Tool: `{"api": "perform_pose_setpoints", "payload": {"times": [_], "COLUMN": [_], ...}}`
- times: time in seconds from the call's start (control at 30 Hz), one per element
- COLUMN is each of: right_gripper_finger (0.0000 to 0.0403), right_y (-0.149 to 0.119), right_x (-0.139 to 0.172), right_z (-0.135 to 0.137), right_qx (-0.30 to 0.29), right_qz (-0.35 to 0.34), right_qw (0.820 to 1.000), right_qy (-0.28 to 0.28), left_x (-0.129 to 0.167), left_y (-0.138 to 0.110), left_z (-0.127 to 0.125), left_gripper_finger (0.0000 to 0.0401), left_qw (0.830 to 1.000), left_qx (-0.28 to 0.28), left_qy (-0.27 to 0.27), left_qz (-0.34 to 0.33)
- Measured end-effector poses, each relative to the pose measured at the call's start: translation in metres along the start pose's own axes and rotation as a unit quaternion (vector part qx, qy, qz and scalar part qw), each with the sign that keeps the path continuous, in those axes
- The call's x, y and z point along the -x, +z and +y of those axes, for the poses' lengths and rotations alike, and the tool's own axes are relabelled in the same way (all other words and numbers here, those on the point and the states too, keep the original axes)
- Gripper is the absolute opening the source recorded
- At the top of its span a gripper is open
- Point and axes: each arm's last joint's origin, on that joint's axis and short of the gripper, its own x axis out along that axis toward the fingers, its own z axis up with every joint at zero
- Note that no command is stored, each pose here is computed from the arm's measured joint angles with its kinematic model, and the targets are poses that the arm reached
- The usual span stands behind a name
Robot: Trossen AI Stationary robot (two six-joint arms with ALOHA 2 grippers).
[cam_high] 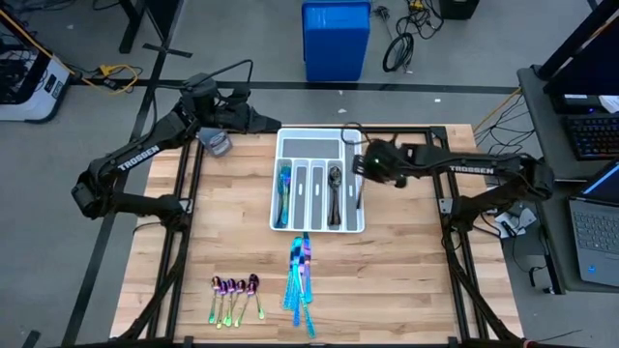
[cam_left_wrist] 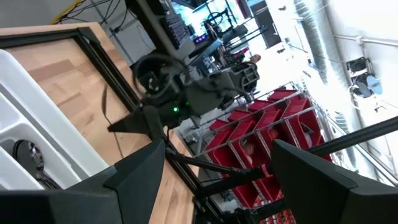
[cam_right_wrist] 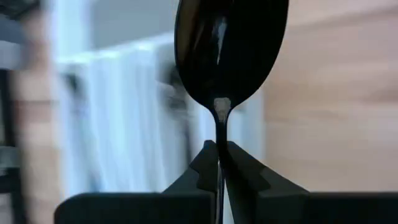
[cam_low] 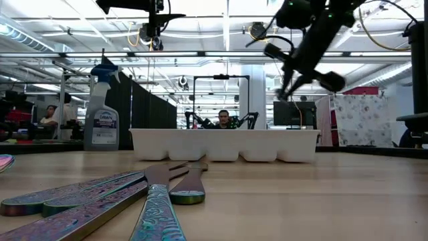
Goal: Sort silverware
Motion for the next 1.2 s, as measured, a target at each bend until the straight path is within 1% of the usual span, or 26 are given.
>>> {"api": "perform_pose_setpoints", "payload": {"times": [0.07, 0.2, 0.3, 0.43, 0.6, 0.77, 0.87, 1.03, 1.2], "right_gripper_finger": [0.0000, 0.0000, 0.0000, 0.0000, 0.0000, 0.0000, 0.0011, 0.0049, 0.0080], "right_y": [0.001, -0.001, -0.006, -0.012, -0.024, -0.038, -0.042, -0.036, -0.026], "right_x": [-0.008, -0.029, -0.048, -0.075, -0.093, -0.102, -0.104, -0.102, -0.087], "right_z": [0.009, 0.021, 0.031, 0.044, 0.053, 0.054, 0.051, 0.050, 0.054], "right_qx": [0.006, 0.028, 0.046, 0.061, 0.072, 0.066, 0.065, 0.066, 0.087], "right_qz": [-0.004, 0.007, 0.024, 0.055, 0.085, 0.109, 0.113, 0.110, 0.104], "right_qw": [1.000, 1.000, 0.999, 0.997, 0.992, 0.989, 0.987, 0.987, 0.988], "right_qy": [0.014, -0.002, 0.002, -0.013, -0.050, -0.079, -0.091, -0.096, -0.073], "left_x": [0.000, 0.000, 0.000, 0.000, 0.000, 0.000, 0.000, 0.000, 0.000], "left_y": [-0.001, -0.003, -0.003, -0.003, -0.004, -0.004, -0.005, -0.005, -0.007], "left_z": [0.002, 0.003, 0.003, 0.003, 0.003, 0.002, 0.002, 0.001, 0.003], "left_gripper_finger": [0.0278, 0.0278, 0.0278, 0.0278, 0.0278, 0.0278, 0.0278, 0.0278, 0.0278], "left_qw": [1.000, 1.000, 1.000, 1.000, 0.999, 0.999, 0.998, 0.998, 0.997], "left_qx": [0.009, 0.014, 0.016, 0.017, 0.027, 0.030, 0.031, 0.030, 0.042], "left_qy": [0.007, 0.007, 0.005, 0.005, 0.001, -0.007, -0.013, -0.021, -0.017], "left_qz": [0.005, 0.017, 0.020, 0.021, 0.028, 0.039, 0.047, 0.058, 0.068]}}
